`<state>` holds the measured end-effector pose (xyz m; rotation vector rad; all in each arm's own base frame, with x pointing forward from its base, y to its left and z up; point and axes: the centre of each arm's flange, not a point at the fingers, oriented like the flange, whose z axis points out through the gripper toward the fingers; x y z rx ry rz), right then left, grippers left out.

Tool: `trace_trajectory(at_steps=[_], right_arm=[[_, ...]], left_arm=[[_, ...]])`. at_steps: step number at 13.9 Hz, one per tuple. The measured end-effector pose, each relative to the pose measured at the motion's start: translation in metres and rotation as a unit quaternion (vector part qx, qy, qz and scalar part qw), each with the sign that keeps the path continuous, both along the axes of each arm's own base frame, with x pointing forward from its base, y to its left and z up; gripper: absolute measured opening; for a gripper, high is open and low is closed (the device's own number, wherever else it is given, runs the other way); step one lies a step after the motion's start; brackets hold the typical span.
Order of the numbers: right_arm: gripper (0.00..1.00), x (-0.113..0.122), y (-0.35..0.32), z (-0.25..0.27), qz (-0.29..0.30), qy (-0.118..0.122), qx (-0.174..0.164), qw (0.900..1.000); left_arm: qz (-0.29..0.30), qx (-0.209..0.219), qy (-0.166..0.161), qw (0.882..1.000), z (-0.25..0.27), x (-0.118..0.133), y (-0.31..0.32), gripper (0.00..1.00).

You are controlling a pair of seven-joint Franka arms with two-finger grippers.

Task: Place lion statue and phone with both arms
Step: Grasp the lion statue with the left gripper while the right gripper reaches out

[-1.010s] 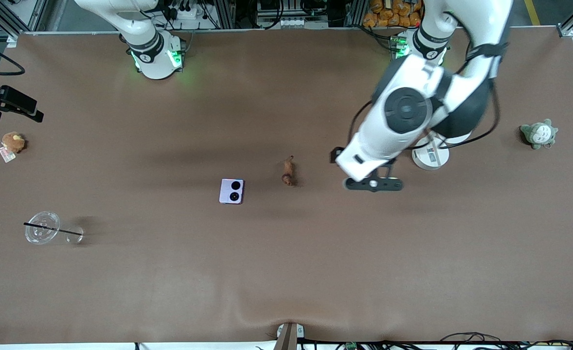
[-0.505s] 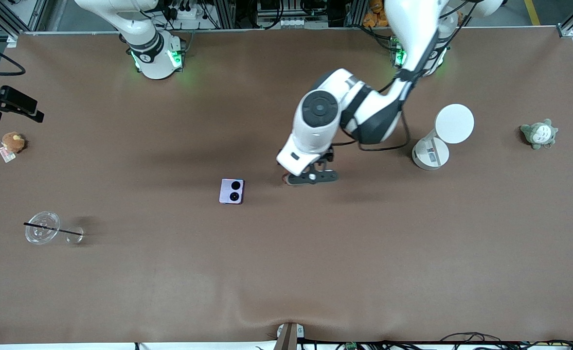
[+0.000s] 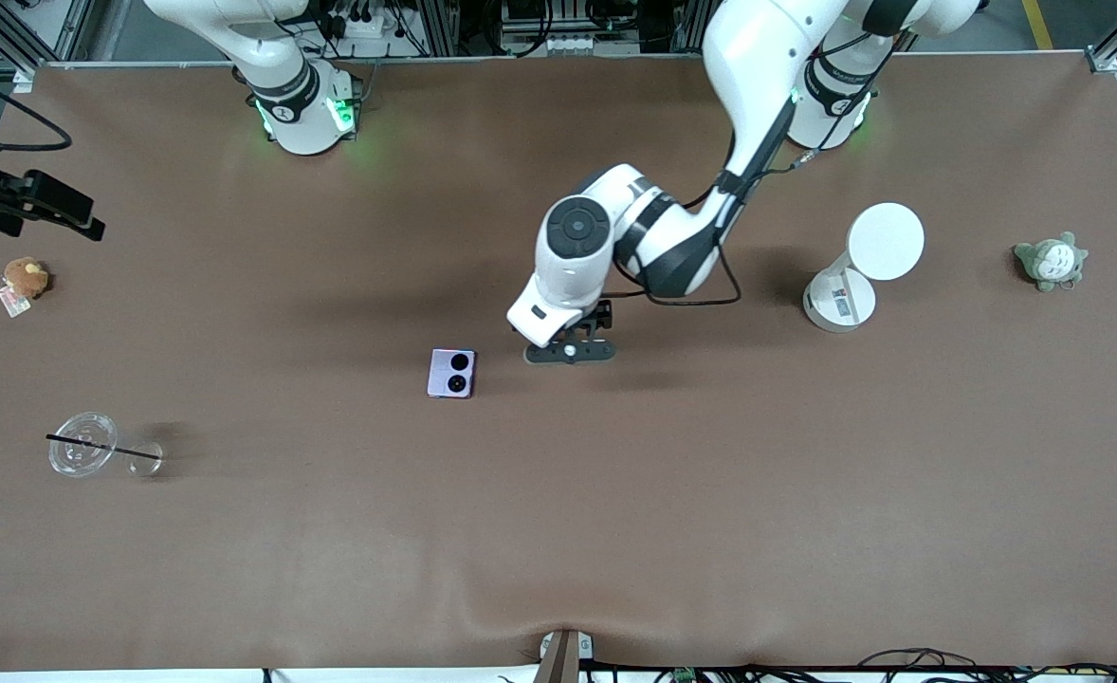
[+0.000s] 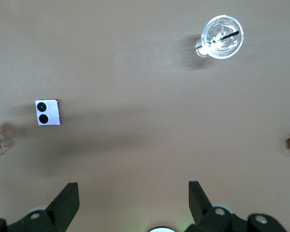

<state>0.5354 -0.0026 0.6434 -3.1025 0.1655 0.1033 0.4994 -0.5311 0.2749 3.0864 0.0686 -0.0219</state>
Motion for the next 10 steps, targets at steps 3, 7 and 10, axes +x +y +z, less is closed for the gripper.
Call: trace_trajectory(at_steps=[3, 7, 10], right_arm=[[1.0, 0.004, 0.028, -0.006, -0.027, 0.0, -0.004, 1.0], [1.0, 0.016, 0.088, -0.029, -0.037, 0.0, -0.008, 0.999], [1.0, 0.027, 0.1, -0.061, -0.031, -0.004, -0.007, 0.999]], left_arm=[[-0.011, 0.028, -0.011, 0.999, -0.022, -0.014, -0.011, 1.0], [-0.023, 0.043, -0.016, 0.999, -0.042, -0.017, -0.011, 0.93], [-0.031, 0.042, -0.017, 0.998, -0.064, -0.024, -0.016, 0.82]])
